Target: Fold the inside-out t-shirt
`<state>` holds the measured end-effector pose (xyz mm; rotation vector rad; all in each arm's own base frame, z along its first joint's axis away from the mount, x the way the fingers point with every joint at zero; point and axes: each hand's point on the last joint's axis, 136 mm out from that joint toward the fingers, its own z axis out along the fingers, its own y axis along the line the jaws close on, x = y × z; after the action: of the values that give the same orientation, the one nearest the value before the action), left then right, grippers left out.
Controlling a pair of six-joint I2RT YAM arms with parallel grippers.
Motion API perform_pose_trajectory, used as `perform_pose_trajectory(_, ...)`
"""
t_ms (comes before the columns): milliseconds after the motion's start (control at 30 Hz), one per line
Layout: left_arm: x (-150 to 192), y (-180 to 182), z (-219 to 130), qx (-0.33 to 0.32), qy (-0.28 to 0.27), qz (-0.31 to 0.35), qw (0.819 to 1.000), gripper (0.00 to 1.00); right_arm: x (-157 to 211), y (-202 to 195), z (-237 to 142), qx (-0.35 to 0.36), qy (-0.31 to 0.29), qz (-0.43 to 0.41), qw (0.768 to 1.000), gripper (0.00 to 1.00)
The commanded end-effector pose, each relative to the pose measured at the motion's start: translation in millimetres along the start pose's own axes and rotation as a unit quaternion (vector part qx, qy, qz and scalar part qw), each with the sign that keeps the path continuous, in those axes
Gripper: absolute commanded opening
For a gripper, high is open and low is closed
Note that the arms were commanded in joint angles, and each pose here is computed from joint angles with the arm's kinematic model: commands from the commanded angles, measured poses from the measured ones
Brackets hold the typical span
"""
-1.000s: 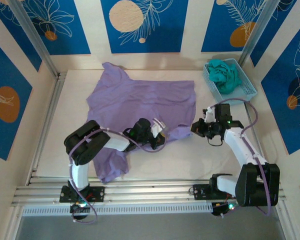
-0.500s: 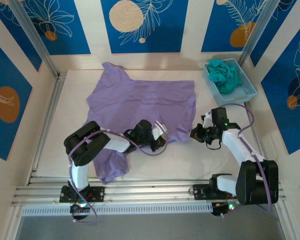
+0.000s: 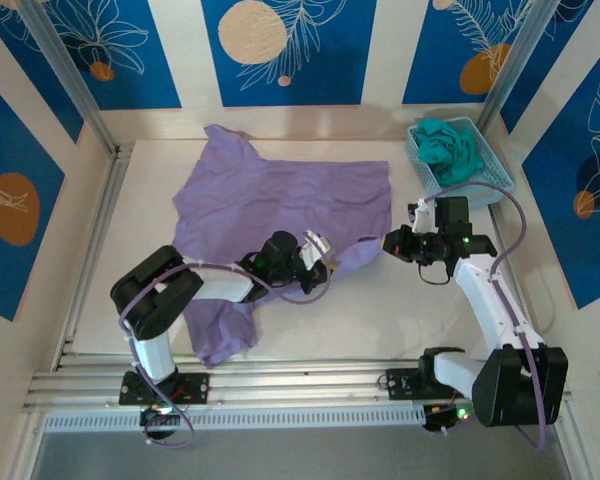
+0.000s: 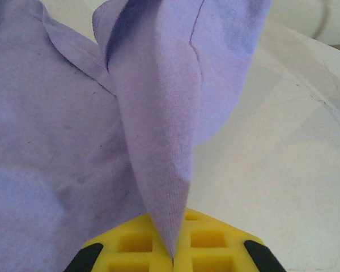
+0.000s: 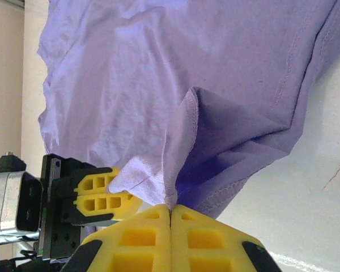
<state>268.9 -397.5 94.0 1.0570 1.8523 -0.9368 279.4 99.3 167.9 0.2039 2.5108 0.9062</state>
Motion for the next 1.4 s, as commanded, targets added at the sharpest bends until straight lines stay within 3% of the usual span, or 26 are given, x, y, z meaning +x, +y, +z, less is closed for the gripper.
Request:
perform_pose_trajectory(0, -9, -1, -1, 0.008, -0.003, 0.012, 1.0, 0.02, 1, 10, -9, -0.015, 0.003, -0.018, 1.0, 0.0)
perform_pose_trajectory(733, -2, -7, -10, 0.016, 0.011, -0.01, 1.0, 0.39, 20, -15, 15, -0.003, 0.038, 0.028, 0.999, 0.0)
perform_pose_trajectory(833, 3, 7, -27, -0.041, 0.043, -0.063, 0.996, 0.41, 13, -18, 14, 0.008, 0.023, 0.026, 0.999, 0.0)
perform_pose_trajectory(900, 18, 26, -53, -0.122, 0.089, -0.113, 0.982, 0.41, 5, -15, 15, 0.002, 0.009, 0.026, 1.0, 0.0)
perform_pose_trajectory(967, 42, 38, -93, -0.197, 0.134, -0.171, 0.956, 0.41, -2, -12, 19, -0.006, 0.0, 0.026, 1.0, 0.0)
perform_pose_trajectory(1067, 87, 44, -165, -0.302, 0.194, -0.251, 0.899, 0.44, -12, -10, 26, -0.006, -0.007, 0.017, 1.0, 0.0)
perform_pose_trajectory(1167, 120, 32, -215, -0.341, 0.233, -0.308, 0.857, 0.46, -20, -9, 29, -0.001, -0.013, 0.006, 1.0, 0.0)
perform_pose_trajectory(1233, 131, 21, -233, -0.347, 0.238, -0.341, 0.841, 0.47, -24, -8, 28, 0.001, -0.021, 0.0, 1.0, 0.0)
perform_pose_trajectory(1367, 137, 8, -227, -0.311, 0.243, -0.363, 0.844, 0.49, -25, -8, 30, -0.002, -0.025, -0.005, 1.0, 0.0)
